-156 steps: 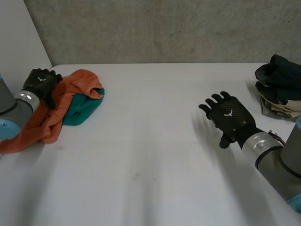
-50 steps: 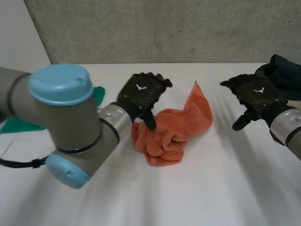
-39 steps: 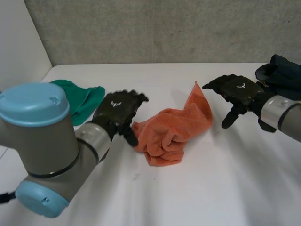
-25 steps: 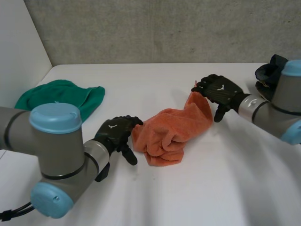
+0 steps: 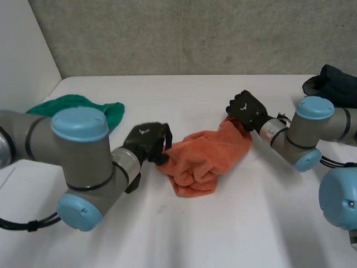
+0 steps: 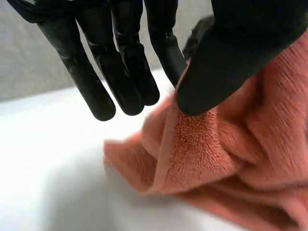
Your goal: Fold the laundry.
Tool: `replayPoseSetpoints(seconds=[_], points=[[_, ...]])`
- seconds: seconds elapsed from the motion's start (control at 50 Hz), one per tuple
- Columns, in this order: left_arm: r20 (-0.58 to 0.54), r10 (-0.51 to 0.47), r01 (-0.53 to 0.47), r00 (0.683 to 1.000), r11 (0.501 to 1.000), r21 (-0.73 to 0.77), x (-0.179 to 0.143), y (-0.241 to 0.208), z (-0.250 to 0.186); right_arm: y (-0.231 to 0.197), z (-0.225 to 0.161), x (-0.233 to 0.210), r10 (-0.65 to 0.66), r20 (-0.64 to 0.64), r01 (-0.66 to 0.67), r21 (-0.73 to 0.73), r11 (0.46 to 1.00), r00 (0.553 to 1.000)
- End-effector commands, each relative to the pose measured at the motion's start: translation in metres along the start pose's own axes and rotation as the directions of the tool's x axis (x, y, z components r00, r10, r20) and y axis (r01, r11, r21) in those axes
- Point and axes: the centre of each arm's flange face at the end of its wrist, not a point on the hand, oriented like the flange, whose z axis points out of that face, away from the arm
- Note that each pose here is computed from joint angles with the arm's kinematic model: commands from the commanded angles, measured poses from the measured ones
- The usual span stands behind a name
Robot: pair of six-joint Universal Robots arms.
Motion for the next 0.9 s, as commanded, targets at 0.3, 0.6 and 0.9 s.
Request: replayPoseSetpoints(seconds=[0.3,0.6,0.9], points=[[0.128,0.163,-0.195,0.978,0.931,0.308,-0.027,-0.126,-0.040,-0.145,-0.118,0.153,0.096,-0.256,-0.119,-0.076,0.990,0.962],[0.040,0.209,-0.212,0.977,0.941,0.266,0.011,-0.116,-0.086,-0.104,-0.090,0.101,0.154,-0.049,-0.158,-0.106,0.982,0.987],[0.045,0.214,-0.216,0.976,0.912,0.349,0.018,-0.135,-0.121,-0.053,-0.029,-0.008,0.201,0.198,-0.195,-0.050,0.980,0.959]])
